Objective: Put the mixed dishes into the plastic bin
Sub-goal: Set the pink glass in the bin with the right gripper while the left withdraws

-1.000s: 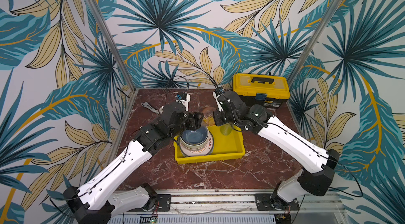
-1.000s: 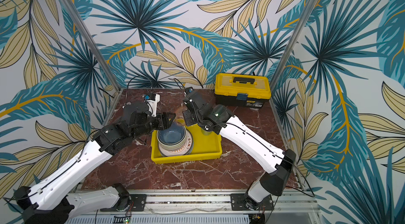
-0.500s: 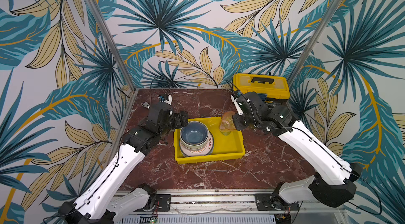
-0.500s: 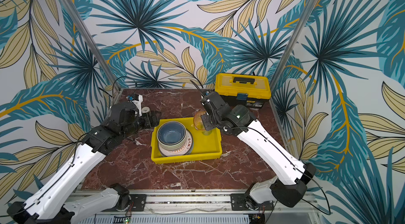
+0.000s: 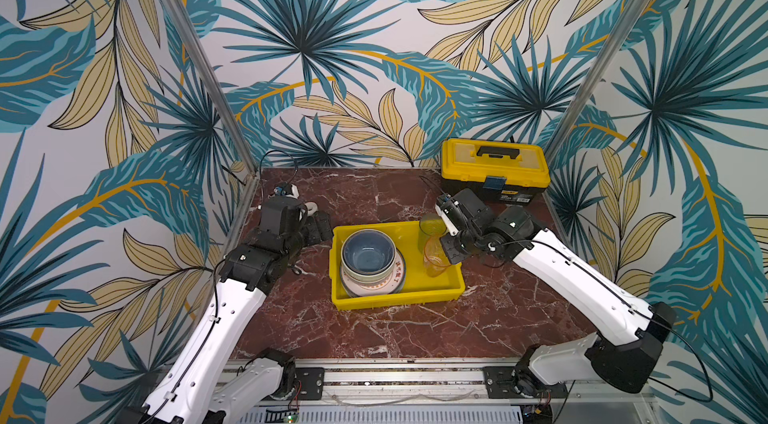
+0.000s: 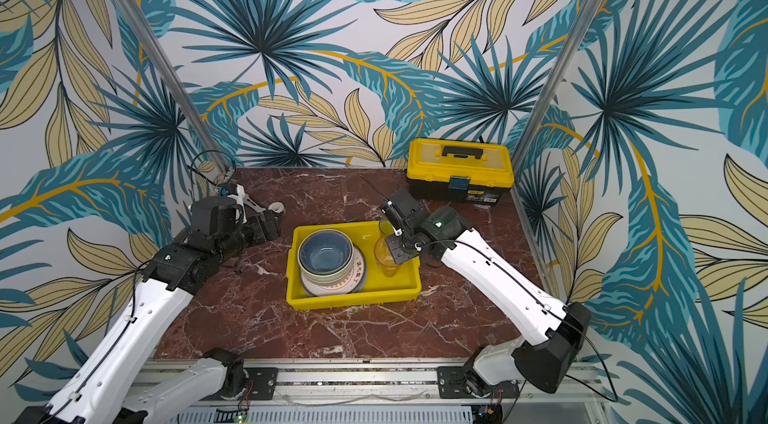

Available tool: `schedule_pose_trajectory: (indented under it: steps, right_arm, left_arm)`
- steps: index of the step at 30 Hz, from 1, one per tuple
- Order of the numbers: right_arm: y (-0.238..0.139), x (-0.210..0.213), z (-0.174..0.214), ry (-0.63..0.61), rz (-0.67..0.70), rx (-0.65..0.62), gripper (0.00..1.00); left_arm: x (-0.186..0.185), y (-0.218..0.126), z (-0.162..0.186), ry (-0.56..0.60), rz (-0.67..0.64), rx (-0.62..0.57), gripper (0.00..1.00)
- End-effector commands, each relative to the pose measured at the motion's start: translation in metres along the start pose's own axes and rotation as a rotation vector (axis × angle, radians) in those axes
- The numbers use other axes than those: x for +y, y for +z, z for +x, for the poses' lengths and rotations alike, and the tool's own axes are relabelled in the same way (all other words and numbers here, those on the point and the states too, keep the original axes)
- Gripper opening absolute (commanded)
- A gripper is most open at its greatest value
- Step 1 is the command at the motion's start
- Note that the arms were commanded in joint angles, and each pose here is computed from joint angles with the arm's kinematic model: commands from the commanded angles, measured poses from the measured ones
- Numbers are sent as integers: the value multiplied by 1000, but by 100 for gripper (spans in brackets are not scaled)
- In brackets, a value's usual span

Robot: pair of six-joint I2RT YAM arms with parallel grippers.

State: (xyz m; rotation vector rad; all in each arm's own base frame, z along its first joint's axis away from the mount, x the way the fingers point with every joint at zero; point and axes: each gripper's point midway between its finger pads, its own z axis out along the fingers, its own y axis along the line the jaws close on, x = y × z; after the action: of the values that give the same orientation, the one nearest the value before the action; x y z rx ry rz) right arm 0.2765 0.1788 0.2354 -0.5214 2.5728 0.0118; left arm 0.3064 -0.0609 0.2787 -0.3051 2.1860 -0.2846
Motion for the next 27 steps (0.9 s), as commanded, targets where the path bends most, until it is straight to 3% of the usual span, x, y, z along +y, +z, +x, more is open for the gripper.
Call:
schedule_pose_trajectory:
  steps: [1,7,27]
  right_arm:
    - [16,2,-4,49,-41,-16,0]
    - [43,-4,6,92,-37,36,0]
    - [80,-17,29,109,46,149,0]
  left_arm:
    - [8,3,4,11,-20,14,99]
    - [14,6,7,17,-47,19,100]
    - [26,13,14,30,-90,34,99]
